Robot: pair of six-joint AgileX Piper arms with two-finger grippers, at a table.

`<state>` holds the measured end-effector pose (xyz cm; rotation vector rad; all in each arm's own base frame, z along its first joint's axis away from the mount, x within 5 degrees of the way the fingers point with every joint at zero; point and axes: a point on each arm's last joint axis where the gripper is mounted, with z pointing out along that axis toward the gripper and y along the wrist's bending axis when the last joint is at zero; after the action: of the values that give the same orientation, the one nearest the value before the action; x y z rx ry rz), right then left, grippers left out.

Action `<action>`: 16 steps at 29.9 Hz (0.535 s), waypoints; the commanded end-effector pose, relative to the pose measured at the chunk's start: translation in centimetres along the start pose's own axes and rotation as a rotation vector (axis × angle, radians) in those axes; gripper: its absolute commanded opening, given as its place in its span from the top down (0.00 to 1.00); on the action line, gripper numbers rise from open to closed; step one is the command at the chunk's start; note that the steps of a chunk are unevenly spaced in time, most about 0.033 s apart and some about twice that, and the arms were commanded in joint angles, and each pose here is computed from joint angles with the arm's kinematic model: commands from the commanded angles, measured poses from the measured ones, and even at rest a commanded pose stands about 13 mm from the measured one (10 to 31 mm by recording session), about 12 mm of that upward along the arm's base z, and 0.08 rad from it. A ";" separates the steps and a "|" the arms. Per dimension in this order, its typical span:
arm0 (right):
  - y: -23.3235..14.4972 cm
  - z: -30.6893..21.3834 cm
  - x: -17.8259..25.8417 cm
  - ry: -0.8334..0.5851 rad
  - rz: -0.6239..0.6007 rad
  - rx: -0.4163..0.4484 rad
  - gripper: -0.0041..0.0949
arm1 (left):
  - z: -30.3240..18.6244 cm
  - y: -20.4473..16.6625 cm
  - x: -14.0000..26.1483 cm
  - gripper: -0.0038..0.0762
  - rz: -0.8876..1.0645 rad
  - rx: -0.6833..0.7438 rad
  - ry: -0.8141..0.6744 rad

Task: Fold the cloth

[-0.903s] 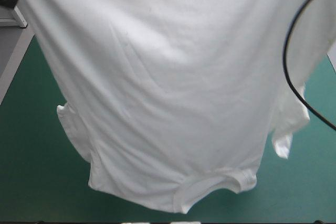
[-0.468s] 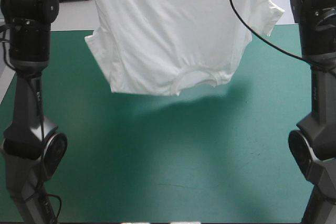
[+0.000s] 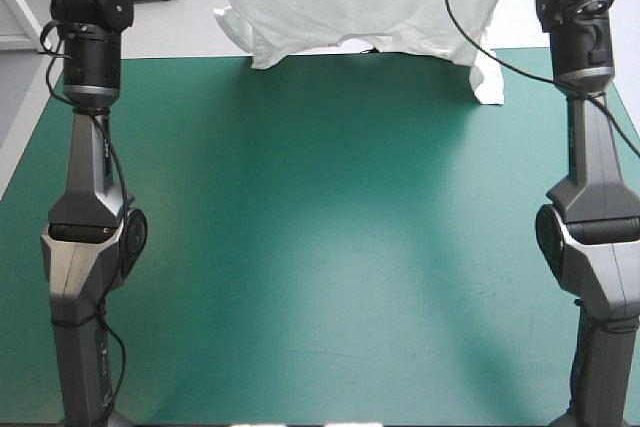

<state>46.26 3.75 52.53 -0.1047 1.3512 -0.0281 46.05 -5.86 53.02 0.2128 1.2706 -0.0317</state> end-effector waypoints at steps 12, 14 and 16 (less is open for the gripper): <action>1.1 -1.3 3.4 0.449 -0.050 -0.135 0.98 | -3.6 -0.9 3.0 0.98 0.000 0.189 0.654; 1.3 -1.6 4.0 0.513 -0.041 -0.156 0.98 | -4.1 -1.1 3.5 0.98 -0.010 0.212 0.728; 1.6 -1.7 4.7 0.578 -0.024 -0.185 0.98 | -4.1 -1.3 3.8 0.98 -0.052 0.218 0.760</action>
<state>48.21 4.94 43.62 -0.2778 2.0064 0.0307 46.11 -6.26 44.37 0.4345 2.0899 -0.1004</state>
